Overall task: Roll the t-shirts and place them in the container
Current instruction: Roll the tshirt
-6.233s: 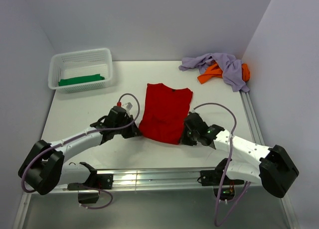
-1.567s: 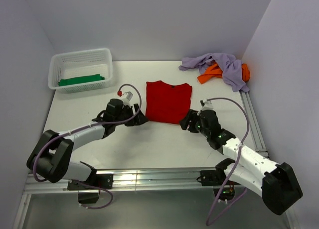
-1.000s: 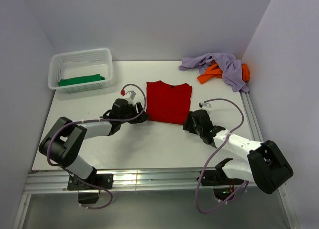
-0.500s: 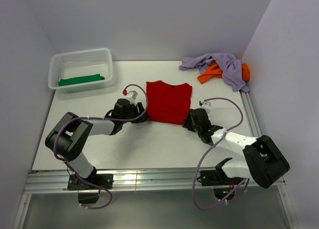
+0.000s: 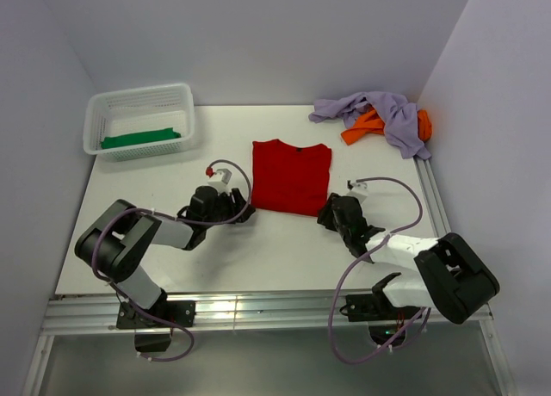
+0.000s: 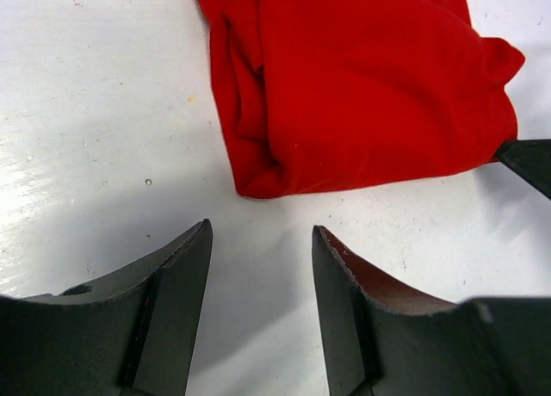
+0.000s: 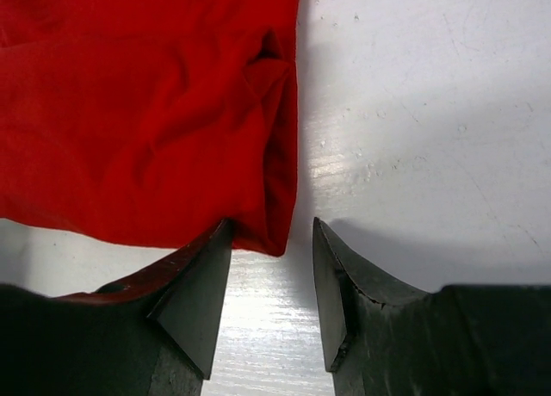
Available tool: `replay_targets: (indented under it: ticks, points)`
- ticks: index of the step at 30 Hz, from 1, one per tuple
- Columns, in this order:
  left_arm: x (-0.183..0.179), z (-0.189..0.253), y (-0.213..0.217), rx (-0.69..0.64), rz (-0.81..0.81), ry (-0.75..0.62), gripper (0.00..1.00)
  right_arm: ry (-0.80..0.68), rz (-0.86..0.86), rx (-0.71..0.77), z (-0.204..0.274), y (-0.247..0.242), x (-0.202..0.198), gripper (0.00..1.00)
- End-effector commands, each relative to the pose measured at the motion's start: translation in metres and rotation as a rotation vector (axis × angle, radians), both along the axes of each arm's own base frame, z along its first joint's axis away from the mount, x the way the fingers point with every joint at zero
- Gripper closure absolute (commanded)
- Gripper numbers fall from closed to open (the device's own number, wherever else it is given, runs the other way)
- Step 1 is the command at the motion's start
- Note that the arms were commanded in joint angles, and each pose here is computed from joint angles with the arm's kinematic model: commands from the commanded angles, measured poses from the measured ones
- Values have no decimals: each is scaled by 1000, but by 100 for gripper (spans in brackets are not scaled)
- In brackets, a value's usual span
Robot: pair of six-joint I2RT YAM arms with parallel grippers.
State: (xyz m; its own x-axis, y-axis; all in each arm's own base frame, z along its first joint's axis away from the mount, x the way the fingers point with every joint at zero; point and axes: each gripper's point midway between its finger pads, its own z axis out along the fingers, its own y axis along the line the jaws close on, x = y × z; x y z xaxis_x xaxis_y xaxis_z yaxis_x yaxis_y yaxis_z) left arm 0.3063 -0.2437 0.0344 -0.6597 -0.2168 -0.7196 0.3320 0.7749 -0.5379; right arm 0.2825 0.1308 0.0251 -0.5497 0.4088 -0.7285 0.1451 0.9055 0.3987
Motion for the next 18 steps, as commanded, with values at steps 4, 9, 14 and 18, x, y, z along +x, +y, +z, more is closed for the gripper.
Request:
replay_targets:
  ticks: [4,9,14,18]
  points:
    - [11,27,-12,-35,-38,-150,45,-83,5,6,14,5,11,51]
    - [12,25,-20,-19,-70,-164,48,-93,16,14,15,6,9,52]
    - [12,15,-23,2,-76,-144,51,-71,26,5,10,10,10,54]
    - [14,12,-19,25,-57,-146,53,-77,30,10,11,11,8,55]
